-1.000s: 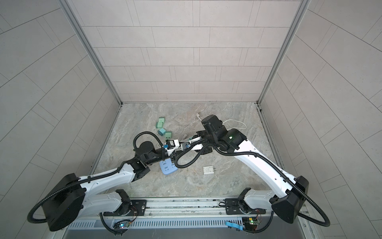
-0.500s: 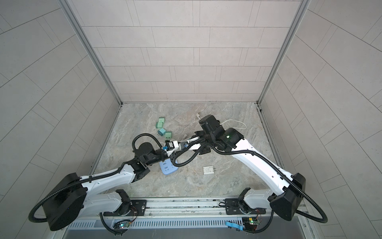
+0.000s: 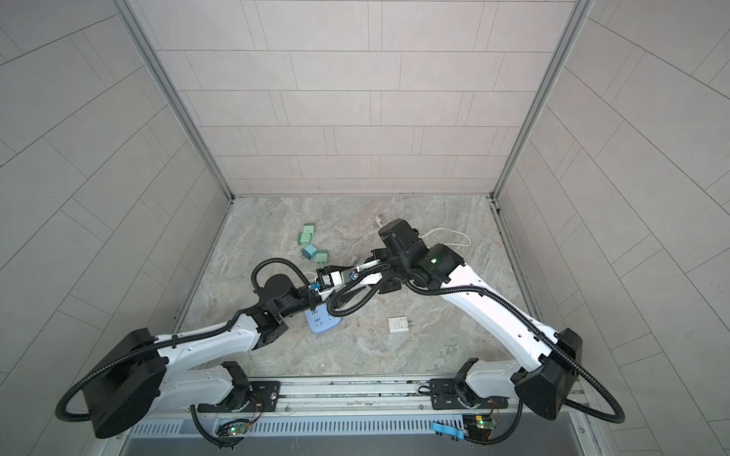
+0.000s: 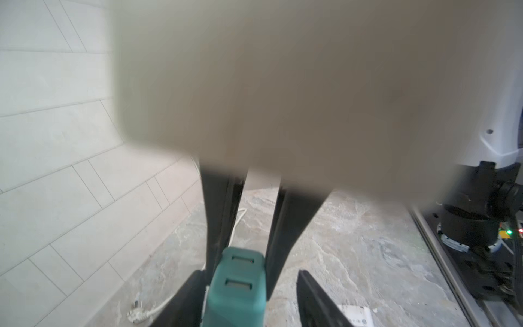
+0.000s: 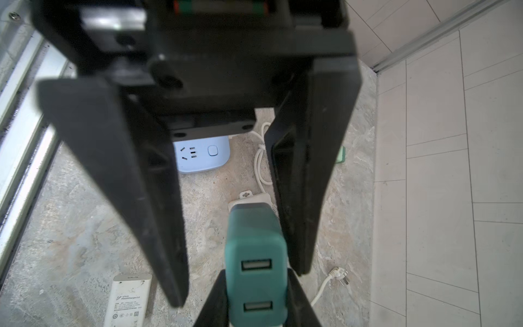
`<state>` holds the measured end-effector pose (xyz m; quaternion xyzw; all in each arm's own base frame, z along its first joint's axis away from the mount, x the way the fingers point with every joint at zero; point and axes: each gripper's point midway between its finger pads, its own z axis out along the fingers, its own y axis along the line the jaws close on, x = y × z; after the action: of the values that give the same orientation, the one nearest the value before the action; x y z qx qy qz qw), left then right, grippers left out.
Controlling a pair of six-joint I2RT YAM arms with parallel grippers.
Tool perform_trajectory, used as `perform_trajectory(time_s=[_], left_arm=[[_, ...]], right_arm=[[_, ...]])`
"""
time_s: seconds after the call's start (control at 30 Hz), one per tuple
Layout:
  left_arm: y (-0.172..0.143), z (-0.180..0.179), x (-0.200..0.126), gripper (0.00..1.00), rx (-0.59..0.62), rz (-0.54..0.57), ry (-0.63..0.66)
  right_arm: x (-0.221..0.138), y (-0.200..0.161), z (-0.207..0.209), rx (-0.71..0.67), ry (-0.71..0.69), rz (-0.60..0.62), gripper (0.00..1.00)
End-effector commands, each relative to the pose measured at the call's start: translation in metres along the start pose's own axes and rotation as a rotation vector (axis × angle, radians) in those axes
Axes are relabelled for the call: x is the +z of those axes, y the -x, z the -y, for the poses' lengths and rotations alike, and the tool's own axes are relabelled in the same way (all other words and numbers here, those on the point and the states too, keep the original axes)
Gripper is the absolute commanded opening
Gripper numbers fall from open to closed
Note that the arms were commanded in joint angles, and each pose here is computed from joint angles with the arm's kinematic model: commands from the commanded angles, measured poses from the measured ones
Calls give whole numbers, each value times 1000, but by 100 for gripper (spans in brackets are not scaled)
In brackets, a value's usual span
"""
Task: Insert plugs into power strip
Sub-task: Pick up the plug from the center of the table, then insert the plug into the socket.
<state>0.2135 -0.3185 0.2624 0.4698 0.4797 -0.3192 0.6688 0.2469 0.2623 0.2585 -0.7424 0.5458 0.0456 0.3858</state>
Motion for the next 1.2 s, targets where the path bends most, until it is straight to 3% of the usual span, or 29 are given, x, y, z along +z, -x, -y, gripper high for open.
perform_trajectory(time_s=[0.0,0.27,0.5,0.8,1.17], left_arm=[[14,-8,-6,71,18,55,61],[-4,-21,-30,78,-36,-14,204],[-42,-50,-82,80,-256,-264,485],[-37,-27,-97,80,-363,-268,405],[-39,-24,-96,80,-349,-293,382]], right_arm=[[-4,-11,16,-16,-87,-67,0],[-16,-56,33,-39,-96,-225,0],[-7,-104,35,-52,46,-364,0],[24,-141,40,-3,310,-343,0],[64,-155,54,-41,383,-208,0]])
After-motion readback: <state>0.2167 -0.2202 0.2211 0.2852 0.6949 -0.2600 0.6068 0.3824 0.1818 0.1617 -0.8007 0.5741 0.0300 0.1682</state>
